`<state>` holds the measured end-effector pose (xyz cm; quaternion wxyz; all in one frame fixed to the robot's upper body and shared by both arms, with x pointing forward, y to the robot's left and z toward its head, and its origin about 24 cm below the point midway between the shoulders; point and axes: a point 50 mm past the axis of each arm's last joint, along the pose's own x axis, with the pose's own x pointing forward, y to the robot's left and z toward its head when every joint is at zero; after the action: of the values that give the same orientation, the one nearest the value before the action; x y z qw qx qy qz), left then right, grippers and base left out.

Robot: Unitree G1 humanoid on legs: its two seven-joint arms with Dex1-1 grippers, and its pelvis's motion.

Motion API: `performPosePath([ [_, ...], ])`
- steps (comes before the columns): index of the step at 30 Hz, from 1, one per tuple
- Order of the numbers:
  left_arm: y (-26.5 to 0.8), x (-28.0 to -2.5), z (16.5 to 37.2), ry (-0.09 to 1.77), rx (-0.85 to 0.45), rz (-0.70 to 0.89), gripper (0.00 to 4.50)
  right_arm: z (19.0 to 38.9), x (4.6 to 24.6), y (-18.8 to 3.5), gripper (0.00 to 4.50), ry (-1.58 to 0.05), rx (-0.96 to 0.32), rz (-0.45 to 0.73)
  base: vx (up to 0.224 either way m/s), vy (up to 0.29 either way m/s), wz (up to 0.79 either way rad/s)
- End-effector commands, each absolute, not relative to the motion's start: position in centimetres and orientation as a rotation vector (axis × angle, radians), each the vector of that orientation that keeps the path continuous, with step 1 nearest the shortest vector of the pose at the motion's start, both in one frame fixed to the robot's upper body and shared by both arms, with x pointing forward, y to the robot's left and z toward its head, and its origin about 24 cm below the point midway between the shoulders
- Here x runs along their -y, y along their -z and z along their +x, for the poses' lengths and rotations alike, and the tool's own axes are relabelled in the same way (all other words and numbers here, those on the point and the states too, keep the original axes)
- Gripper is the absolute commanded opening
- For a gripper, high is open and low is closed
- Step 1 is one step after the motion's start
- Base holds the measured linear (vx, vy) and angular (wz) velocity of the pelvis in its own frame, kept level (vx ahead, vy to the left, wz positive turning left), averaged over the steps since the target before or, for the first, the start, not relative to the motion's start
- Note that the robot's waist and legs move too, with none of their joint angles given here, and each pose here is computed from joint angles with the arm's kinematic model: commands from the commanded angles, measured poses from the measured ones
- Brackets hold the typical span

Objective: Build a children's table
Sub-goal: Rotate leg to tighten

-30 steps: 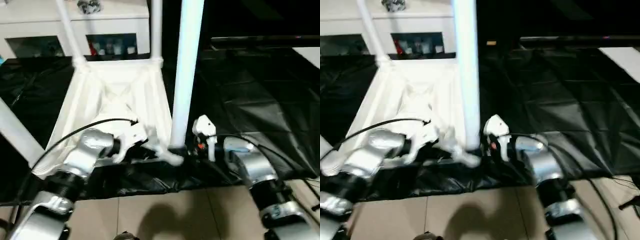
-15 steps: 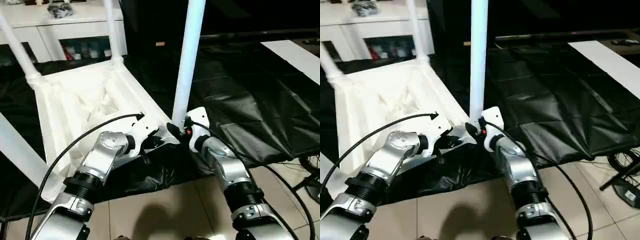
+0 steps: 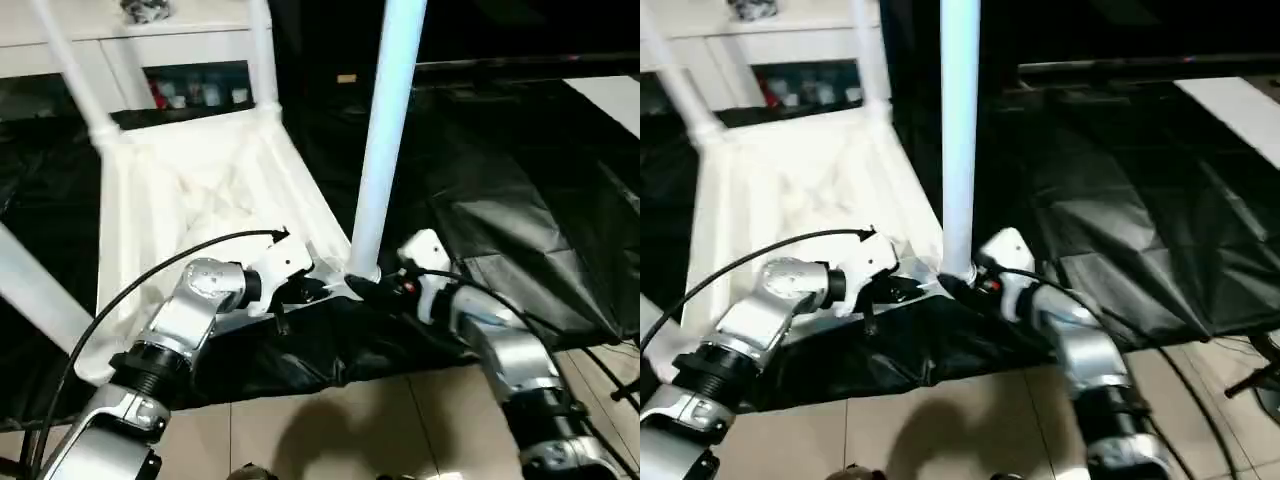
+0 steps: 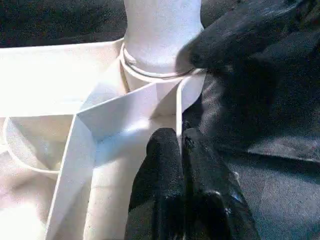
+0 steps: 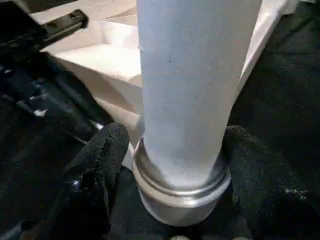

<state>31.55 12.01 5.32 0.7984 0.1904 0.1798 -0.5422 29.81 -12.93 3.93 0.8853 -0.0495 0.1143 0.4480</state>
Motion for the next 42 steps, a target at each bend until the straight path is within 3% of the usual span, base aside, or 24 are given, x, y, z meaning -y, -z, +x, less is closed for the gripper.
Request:
performPosePath([
  [1, -7.7, -12.9, 32.2, 1.153, -0.295, 0.407, 0.55, 28.7, 12.7, -2.8, 3.31, -1.037, -0.300, -0.104, 0.000, 0.000, 0.00],
  [14, -6.9, -15.2, 31.8, 1.220, -0.378, 0.354, 0.57, 28.9, 13.1, -3.1, 3.31, -1.090, -0.315, -0.142, 0.000, 0.000, 0.00],
  [17, -6.8, -15.4, 31.7, 1.241, -0.389, 0.330, 0.85, 29.0, 13.1, -3.1, 3.31, -1.093, -0.314, -0.146, 0.000, 0.000, 0.00],
  [22, -6.4, -15.5, 31.9, 1.225, -0.390, 0.392, 1.20, 29.0, 13.1, -3.0, 3.31, -1.094, -0.315, -0.149, 0.000, 0.000, 0.00],
  [34, -5.0, -16.4, 31.6, 1.253, -0.492, 0.427, 1.20, 28.9, 13.3, -2.9, 3.31, -1.091, -0.315, -0.158, 0.000, 0.000, 0.00],
  [35, -5.0, -16.5, 31.6, 1.250, -0.490, 0.423, 0.93, 28.9, 13.3, -2.9, 3.31, -1.092, -0.314, -0.159, 0.000, 0.000, 0.00],
  [39, -5.1, -16.8, 31.6, 1.250, -0.483, 0.410, 0.79, 28.9, 13.2, -3.0, 3.31, -1.097, -0.313, -0.162, 0.000, 0.000, 0.00],
  [42, -5.1, -17.0, 31.5, 1.255, -0.484, 0.391, 0.36, 29.0, 13.2, -3.1, 3.31, -1.103, -0.310, -0.164, 0.000, 0.000, 0.00],
])
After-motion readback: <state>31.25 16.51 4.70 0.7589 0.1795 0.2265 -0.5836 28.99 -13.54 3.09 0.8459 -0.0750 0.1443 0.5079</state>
